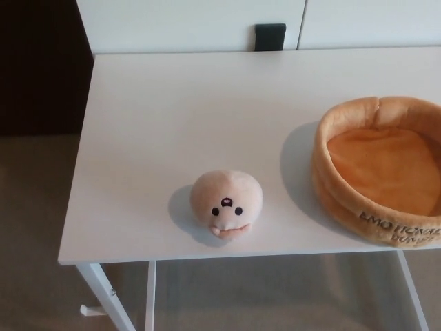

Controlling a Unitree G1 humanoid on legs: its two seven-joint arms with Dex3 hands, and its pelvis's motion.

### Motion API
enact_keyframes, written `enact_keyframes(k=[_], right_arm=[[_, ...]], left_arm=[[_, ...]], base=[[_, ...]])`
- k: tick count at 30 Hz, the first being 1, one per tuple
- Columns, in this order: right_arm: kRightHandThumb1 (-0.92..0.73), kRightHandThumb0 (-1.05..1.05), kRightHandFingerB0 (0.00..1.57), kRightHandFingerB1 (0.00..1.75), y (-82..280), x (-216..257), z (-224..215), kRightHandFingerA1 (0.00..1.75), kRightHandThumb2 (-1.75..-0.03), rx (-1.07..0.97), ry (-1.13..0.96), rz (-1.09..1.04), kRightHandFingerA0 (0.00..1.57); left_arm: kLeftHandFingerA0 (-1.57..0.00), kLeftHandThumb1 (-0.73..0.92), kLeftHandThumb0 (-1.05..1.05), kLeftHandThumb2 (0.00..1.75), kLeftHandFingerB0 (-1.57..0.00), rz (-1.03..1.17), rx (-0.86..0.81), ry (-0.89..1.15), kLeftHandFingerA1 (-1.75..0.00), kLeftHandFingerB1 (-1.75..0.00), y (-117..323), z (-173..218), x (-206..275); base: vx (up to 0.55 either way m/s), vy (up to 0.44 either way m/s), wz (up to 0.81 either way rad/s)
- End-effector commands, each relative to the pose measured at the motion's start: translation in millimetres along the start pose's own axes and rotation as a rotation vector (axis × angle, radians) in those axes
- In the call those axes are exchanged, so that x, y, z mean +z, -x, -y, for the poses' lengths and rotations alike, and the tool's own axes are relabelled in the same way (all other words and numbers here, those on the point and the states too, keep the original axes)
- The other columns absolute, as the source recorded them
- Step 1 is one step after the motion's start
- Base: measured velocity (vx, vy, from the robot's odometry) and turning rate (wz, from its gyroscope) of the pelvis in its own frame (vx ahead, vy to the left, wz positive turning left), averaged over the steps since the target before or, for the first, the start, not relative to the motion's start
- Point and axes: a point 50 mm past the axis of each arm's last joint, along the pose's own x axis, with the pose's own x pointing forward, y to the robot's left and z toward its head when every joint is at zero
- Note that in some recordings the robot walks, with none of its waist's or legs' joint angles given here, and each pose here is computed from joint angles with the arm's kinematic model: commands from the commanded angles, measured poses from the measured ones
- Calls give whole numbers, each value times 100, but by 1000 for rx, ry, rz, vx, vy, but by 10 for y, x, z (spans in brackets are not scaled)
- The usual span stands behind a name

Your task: The robot walks towards a table in front, picks a dumpling toy with left hand and puts it in an orange round plate

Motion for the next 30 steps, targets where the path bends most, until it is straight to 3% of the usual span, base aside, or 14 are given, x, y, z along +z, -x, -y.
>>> enact_keyframes(k=[1, 2, 3, 4, 5, 6, 8, 9, 13, 14, 18, 23, 26, 30], right_arm=[[-51, -42, 27, 42, 12, -60, 1, 57, -76, 0, 55, -27, 57], [-51, -41, 26, 42, 15, -82, -18, 57, -76, 4, 53, -31, 58], [-51, -41, 26, 42, 16, -91, -27, 57, -76, 5, 53, -33, 58], [-63, -32, 32, 31, 15, -92, -33, 46, -59, 7, 37, -32, 62], [-63, -32, 32, 31, 15, -92, -36, 46, -59, 8, 30, -32, 62], [-49, -39, 27, 42, 16, -97, -36, 57, -74, 6, 38, -30, 59], [-49, -39, 28, 42, 15, -99, -48, 57, -74, 7, 38, -31, 59], [-61, -29, 33, 32, 16, -106, -57, 46, -58, 10, 29, -32, 60], [-61, -30, 34, 32, 17, -121, -67, 47, -59, 9, 28, -40, 65], [-49, -38, 29, 42, 16, -120, -74, 56, -74, 9, 29, -40, 58], [-48, -38, 28, 42, 12, -105, -90, 59, -74, 11, 35, -30, 62], [-47, -39, 27, 43, 11, -104, -91, 62, -76, 10, 34, -29, 63], [-48, -40, 29, 43, 9, -93, -97, 60, -75, 9, 41, -22, 62], [-50, -41, 28, 42, 8, -78, -91, 57, -75, 10, 66, -17, 61]], left_arm=[[-8, 46, -44, 68, -1, 498, 66, -120, -40, -25, -247, -861, 1444], [-10, 48, -39, 54, -6, 519, 62, -127, -32, -25, -274, -866, 1518], [-10, 48, -39, 54, -6, 527, 59, -129, -32, -25, -283, -868, 1552], [-9, 43, -40, 57, -7, 553, 29, -119, -34, -21, -360, -874, 1734], [-9, 43, -40, 57, -7, 561, 14, -116, -34, -21, -386, -873, 1813], [-8, 40, -39, 62, -5, 589, -4, -126, -37, -21, -434, -857, 1934], [-12, 43, -33, 54, -8, 618, -39, -136, -32, -21, -499, -820, 2058], [-6, 41, -36, 64, -2, 646, -85, -143, -34, -22, -563, -760, 2164], [-7, 43, -37, 57, -6, 703, -194, -186, -27, -24, -716, -539, 2414], [-7, 43, -33, 55, -6, 701, -206, -185, -28, -24, -739, -503, 2433], [-15, 41, -33, 54, -6, 673, -272, -224, -31, -23, -932, -264, 2574], [-9, 37, -30, 56, -10, 644, -369, -260, -33, -22, -1159, 118, 2718], [-4, 40, -19, 62, -3, 623, -426, -300, -29, -25, -1261, 332, 2776], [-13, 40, -13, 63, -1, 584, -488, -365, -40, -20, -1380, 620, 2808]], base=[[0, 0, 0], [0, 0, 0], [0, 0, 0], [0, 0, 0], [0, 0, 0], [0, 0, 0], [0, 0, 0], [0, 0, 0], [0, 0, 0], [0, 0, 0], [0, 0, 0], [0, 0, 0], [0, 0, 0], [0, 0, 0]])
